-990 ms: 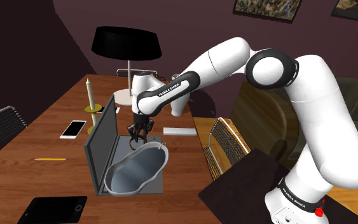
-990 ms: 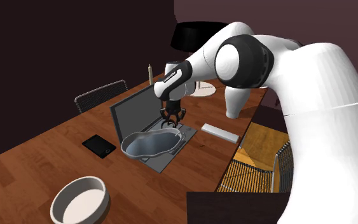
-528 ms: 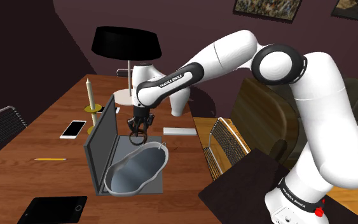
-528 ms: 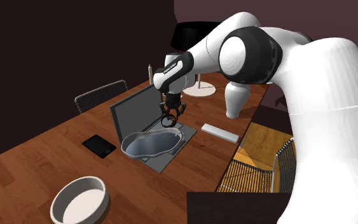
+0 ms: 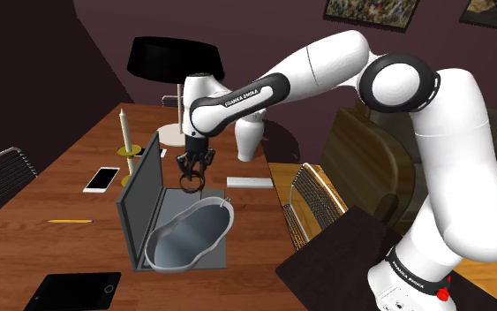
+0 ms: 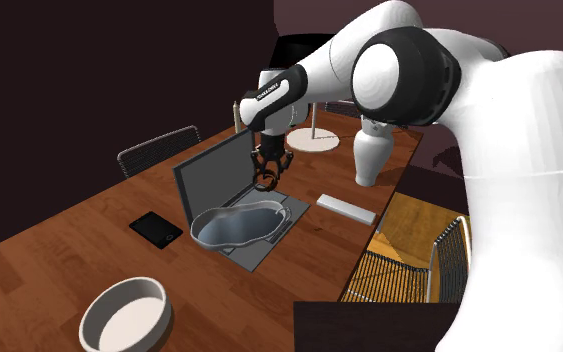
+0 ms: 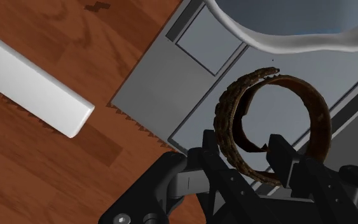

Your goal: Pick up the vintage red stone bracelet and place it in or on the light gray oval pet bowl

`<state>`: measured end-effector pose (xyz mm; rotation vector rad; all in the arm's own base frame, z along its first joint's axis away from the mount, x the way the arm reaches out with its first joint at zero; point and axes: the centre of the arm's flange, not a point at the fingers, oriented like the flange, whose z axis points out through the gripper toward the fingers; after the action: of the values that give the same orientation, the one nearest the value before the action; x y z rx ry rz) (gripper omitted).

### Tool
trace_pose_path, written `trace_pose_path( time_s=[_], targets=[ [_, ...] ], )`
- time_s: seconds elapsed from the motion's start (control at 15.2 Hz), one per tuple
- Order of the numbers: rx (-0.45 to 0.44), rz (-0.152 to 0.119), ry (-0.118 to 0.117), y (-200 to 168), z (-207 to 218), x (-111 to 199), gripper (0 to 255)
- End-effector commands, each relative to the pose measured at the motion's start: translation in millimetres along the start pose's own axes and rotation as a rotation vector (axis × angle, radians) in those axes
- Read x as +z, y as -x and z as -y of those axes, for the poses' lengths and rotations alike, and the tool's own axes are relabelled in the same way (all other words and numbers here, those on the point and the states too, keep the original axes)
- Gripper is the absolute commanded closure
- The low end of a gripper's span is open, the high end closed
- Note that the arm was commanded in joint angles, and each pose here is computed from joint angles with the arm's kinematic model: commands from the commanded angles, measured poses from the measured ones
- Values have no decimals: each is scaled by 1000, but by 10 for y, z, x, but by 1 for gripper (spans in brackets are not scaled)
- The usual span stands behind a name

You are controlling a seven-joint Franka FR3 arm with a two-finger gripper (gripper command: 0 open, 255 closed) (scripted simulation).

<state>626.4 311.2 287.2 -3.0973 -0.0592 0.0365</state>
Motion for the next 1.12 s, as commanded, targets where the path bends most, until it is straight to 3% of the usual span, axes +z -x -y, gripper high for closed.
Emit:
trace_pose_path(
  time_s=[0.0,0.59,1.06],
  targets=[
    [0,0,0,-6,12,-115,255],
    [0,0,0,4,31,-548,255],
    [0,0,0,861,375,-535,255]
  ],
)
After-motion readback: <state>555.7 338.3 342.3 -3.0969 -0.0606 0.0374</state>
